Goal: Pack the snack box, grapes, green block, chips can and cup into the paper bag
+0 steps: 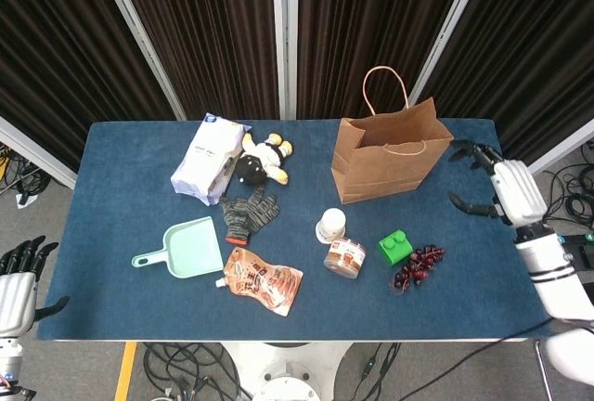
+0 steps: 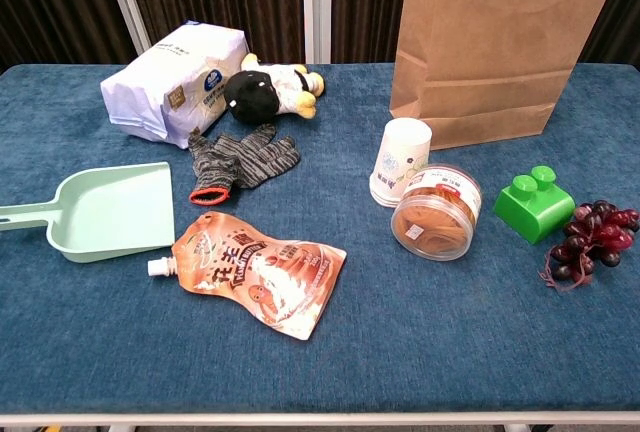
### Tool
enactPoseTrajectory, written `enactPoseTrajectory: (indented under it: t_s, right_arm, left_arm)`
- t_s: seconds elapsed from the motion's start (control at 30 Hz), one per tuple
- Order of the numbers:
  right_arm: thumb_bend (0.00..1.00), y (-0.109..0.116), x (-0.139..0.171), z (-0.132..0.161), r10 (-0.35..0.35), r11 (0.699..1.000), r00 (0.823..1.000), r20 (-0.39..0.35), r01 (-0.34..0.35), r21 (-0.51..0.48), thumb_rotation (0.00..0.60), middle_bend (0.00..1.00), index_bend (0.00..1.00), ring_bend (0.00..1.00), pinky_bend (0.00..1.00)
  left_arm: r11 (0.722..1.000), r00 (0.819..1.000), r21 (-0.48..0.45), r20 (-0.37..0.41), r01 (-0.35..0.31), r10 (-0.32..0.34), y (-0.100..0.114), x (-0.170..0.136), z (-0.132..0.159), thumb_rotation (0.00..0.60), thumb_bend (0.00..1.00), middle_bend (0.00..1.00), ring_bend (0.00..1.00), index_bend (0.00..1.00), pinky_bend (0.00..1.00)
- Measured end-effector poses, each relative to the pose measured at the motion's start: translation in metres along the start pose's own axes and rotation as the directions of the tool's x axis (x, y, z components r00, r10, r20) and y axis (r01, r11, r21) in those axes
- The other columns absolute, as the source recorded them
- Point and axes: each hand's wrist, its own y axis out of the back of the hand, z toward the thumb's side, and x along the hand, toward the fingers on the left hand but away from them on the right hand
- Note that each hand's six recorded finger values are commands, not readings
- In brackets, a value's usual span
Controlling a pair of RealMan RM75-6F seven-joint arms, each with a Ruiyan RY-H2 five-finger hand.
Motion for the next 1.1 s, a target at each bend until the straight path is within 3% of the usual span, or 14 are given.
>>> enactPoseTrajectory:
  t_s: [0.17,0.33,0.47,0.67,0.8,1.1]
  right_arm:
    - [0.09,-0.029,0.052,-0.015,0.197,0.977,0.98,0.021,-0.198,0.084,0.6,0.37,0.24,0.24,0.4]
    - [0.04,-0.056,0.065,-0.025,0.288,0.941,0.956,0.057,-0.293,0.167,0.6,0.33,0.24,0.2,0.39]
    - [0.01,-0.089,0.067,-0.037,0.351,0.896,0.93,0.108,-0.367,0.252,0.6,0.27,0.2,0.13,0.33]
    - [0.0,-0.138,0.066,-0.054,0.413,0.844,0.888,0.199,-0.456,0.283,0.6,0.26,0.19,0.12,0.32]
    - [0.0,-0.162,0.065,-0.058,0.437,0.834,0.868,0.236,-0.489,0.254,0.6,0.26,0.19,0.12,0.32]
    - [0.05,-0.184,0.061,-0.059,0.432,0.821,0.868,0.244,-0.49,0.292,0.6,0.26,0.18,0.12,0.31]
  left_arm:
    - [1.0,1.0,0.001,0.01,-0.006,0.006,0.002,0.001,0.005,0.6,0.04,0.2,0.12,0.24,0.15]
    - [1.0,1.0,0.002,0.009,-0.004,0.004,0.003,-0.001,0.006,0.6,0.04,0.2,0.12,0.24,0.15]
    - [1.0,1.0,0.002,0.001,0.001,-0.001,0.002,-0.003,0.004,0.6,0.04,0.2,0.12,0.24,0.15]
    - [1.0,1.0,-0.003,-0.005,0.006,-0.006,0.0,-0.005,0.002,0.6,0.04,0.2,0.12,0.24,0.15]
    - [1.0,1.0,-0.008,-0.005,0.01,-0.011,-0.002,-0.005,0.001,0.6,0.04,0.2,0.12,0.24,0.15]
    - [1.0,1.0,-0.017,-0.012,0.018,-0.018,-0.005,-0.006,-0.001,0.6,0.04,0.2,0.12,0.24,0.15]
